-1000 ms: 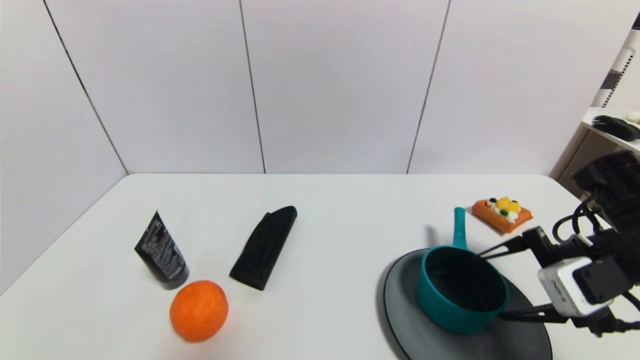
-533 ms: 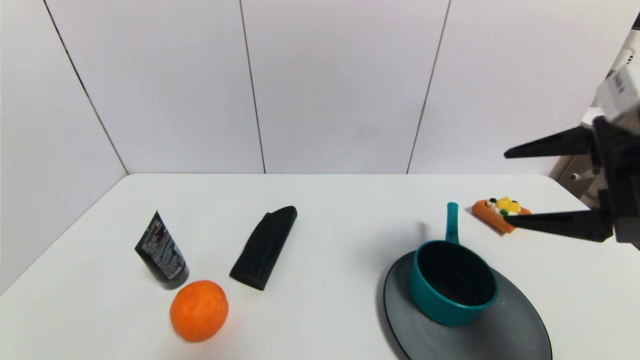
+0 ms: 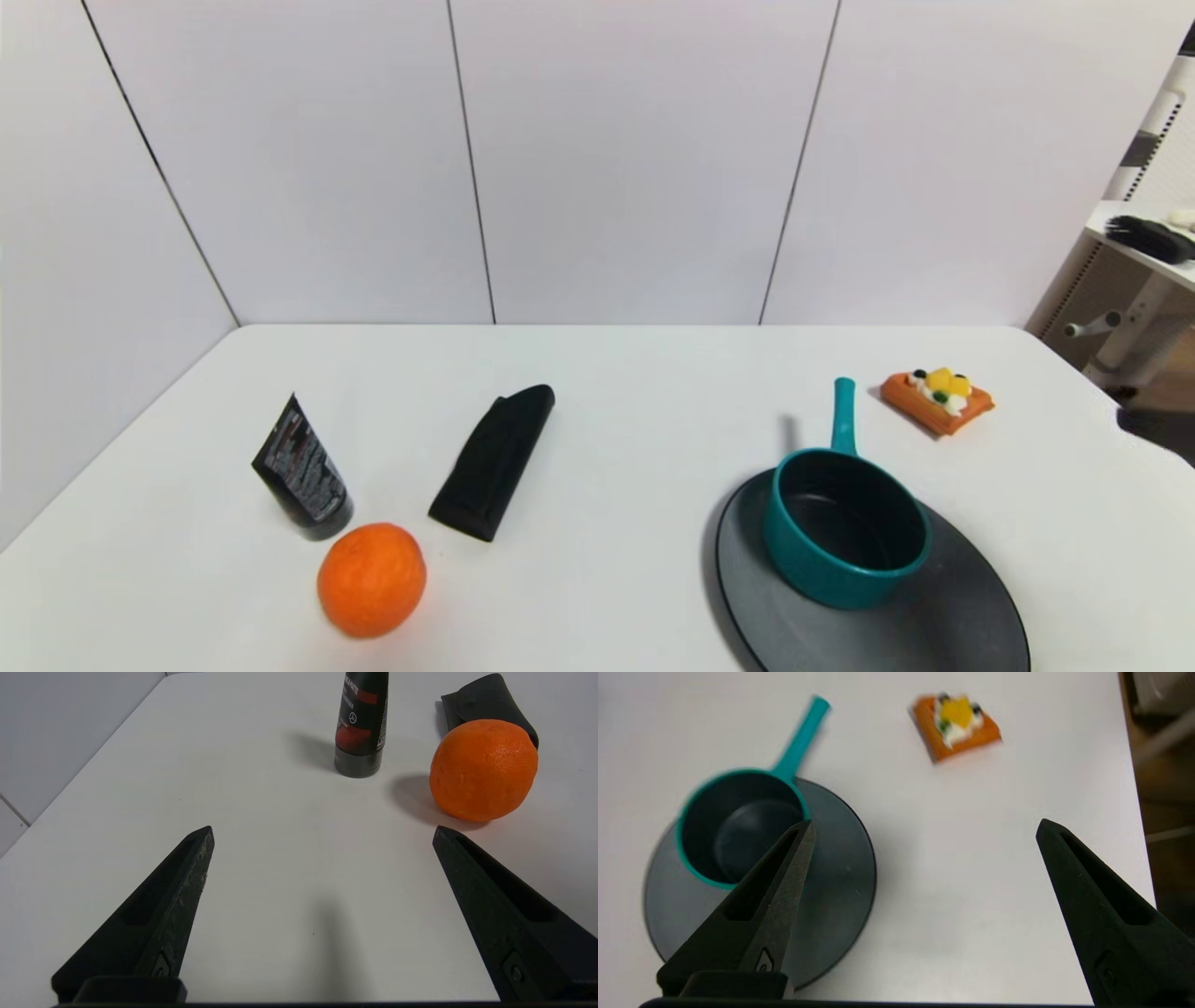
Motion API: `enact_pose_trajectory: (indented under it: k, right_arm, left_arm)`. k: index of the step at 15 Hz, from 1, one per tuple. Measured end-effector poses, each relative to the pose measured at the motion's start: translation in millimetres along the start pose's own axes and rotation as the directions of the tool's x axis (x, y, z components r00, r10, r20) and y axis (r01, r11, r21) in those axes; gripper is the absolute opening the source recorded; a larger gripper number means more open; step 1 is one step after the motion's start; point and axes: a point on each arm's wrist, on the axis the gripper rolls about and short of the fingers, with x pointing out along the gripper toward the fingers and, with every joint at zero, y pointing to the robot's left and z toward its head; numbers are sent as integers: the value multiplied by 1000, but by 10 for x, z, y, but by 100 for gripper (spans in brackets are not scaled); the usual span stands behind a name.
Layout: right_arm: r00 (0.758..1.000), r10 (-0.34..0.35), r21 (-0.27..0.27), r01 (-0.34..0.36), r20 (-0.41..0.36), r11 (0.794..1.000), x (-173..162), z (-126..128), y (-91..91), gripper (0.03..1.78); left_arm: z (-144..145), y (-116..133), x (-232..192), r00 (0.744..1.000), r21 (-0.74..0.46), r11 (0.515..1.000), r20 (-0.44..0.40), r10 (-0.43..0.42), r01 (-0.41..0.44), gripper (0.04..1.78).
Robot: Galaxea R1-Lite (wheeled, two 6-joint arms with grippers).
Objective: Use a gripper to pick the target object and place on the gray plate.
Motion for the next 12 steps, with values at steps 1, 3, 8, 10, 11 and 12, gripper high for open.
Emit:
enact_pose_trajectory:
  k: [1, 3, 8, 10, 11, 12]
  right_arm:
    - [1000, -8, 27, 8, 1, 1000, -65, -207, -9, 165]
    - [1000, 6, 65, -8, 29, 998, -188, -671, -15, 166]
    - [988, 88, 90, -99, 126, 991, -233, -1656, 68, 169]
    - [985, 65, 68, -77, 160, 995, -143, -1907, 97, 169]
    - [976, 34, 60, -48, 214, 997, -126, -1949, 96, 169]
    - [965, 3, 61, -19, 264, 998, -124, -1997, 95, 169]
  left_arm:
    - [0, 0, 0, 1000, 0, 1000, 0, 0, 0, 169]
    - [0, 0, 0, 1000, 0, 1000, 0, 0, 0, 169]
    - [0, 0, 0, 1000, 0, 1000, 0, 0, 0, 169]
    - [0, 0, 0, 1000, 0, 1000, 0, 0, 0, 169]
    - [0, 0, 0, 1000, 0, 1000, 0, 0, 0, 169]
    - [0, 0, 0, 1000, 0, 1000, 0, 0, 0, 169]
